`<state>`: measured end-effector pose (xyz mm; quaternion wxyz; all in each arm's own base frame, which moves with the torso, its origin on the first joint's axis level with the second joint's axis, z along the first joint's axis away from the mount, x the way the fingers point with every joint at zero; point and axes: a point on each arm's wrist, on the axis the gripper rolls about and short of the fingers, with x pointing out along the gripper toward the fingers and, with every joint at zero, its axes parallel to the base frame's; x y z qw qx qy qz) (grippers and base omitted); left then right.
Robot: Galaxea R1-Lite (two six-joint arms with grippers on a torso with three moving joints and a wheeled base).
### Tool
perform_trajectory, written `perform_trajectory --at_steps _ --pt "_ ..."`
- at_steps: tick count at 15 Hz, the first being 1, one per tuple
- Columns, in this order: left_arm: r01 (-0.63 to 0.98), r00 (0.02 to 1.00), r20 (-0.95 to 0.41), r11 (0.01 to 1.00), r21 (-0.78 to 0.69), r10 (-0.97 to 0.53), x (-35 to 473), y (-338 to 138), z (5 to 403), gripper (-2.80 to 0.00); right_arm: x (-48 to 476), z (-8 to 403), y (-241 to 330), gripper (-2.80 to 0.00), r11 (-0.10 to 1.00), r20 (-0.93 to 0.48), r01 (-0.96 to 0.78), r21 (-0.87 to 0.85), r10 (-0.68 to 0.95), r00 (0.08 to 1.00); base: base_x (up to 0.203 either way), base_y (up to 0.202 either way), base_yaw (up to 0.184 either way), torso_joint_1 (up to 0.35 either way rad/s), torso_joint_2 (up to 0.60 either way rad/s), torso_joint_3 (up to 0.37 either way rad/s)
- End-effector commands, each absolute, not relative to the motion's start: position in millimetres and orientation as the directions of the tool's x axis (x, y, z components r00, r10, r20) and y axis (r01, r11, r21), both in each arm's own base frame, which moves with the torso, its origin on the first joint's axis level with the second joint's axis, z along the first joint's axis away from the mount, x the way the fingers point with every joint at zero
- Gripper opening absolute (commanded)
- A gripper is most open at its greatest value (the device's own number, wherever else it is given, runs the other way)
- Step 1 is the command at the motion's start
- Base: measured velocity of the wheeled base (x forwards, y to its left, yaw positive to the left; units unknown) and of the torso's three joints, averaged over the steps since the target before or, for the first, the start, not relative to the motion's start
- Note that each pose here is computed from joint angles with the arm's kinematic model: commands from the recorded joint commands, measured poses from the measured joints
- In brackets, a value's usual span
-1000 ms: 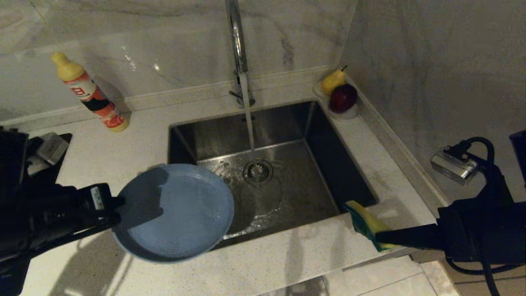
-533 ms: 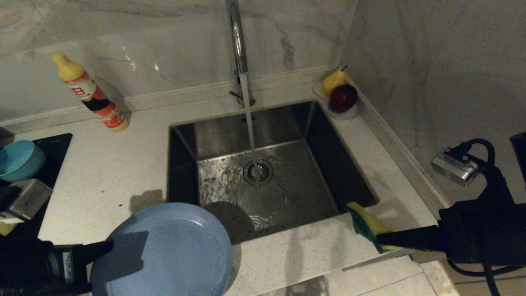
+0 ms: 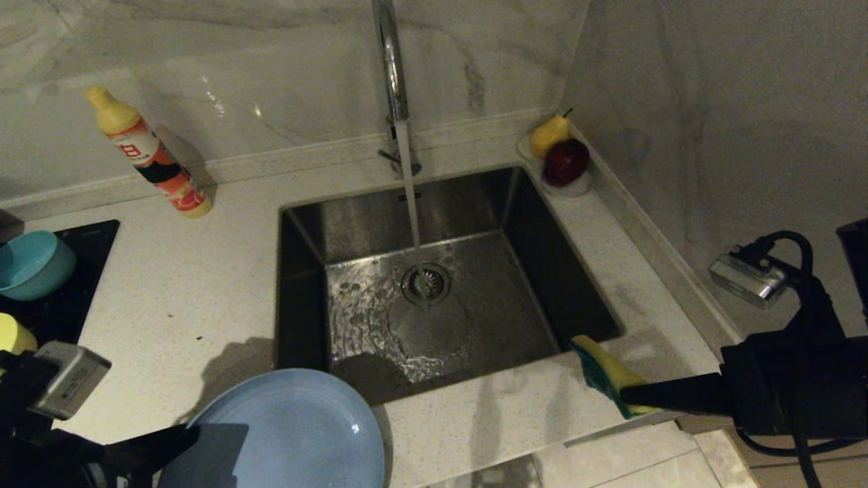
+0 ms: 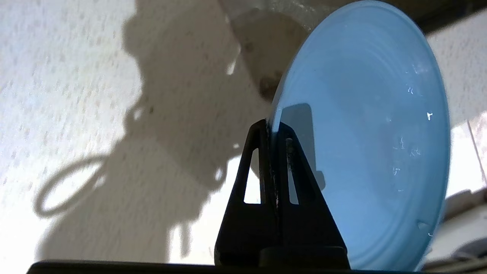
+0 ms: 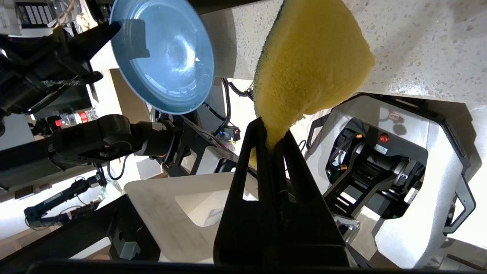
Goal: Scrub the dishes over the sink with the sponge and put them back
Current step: Wipe the plate
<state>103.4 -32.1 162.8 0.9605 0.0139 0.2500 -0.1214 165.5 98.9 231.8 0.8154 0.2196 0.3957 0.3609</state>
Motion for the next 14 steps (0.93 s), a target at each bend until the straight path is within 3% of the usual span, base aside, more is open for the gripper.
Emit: perform_trajectory --at_steps 1,9,14 --pt "0.253 0.819 -0.526 0.967 -0.027 -0.229 116 -38 152 -2.80 168 230 101 -2.80 0.642 -0.493 -0.412 0.646 0.763 0.418 0.000 0.000 0.000 0.000 0.00 0.000" --pt "0.245 0.829 -0.517 0.970 -0.002 -0.210 175 -62 138 -2.80 173 225 103 -2.80 0.651 -0.508 -0.427 0.627 0.758 0.409 0.000 0.000 0.000 0.000 0.00 0.000" --pt "0.272 0.810 -0.538 0.962 -0.009 -0.234 180 -72 131 -2.80 178 220 106 -2.80 0.655 -0.524 -0.417 0.631 0.755 0.393 0.000 0.000 0.000 0.000 0.00 0.000"
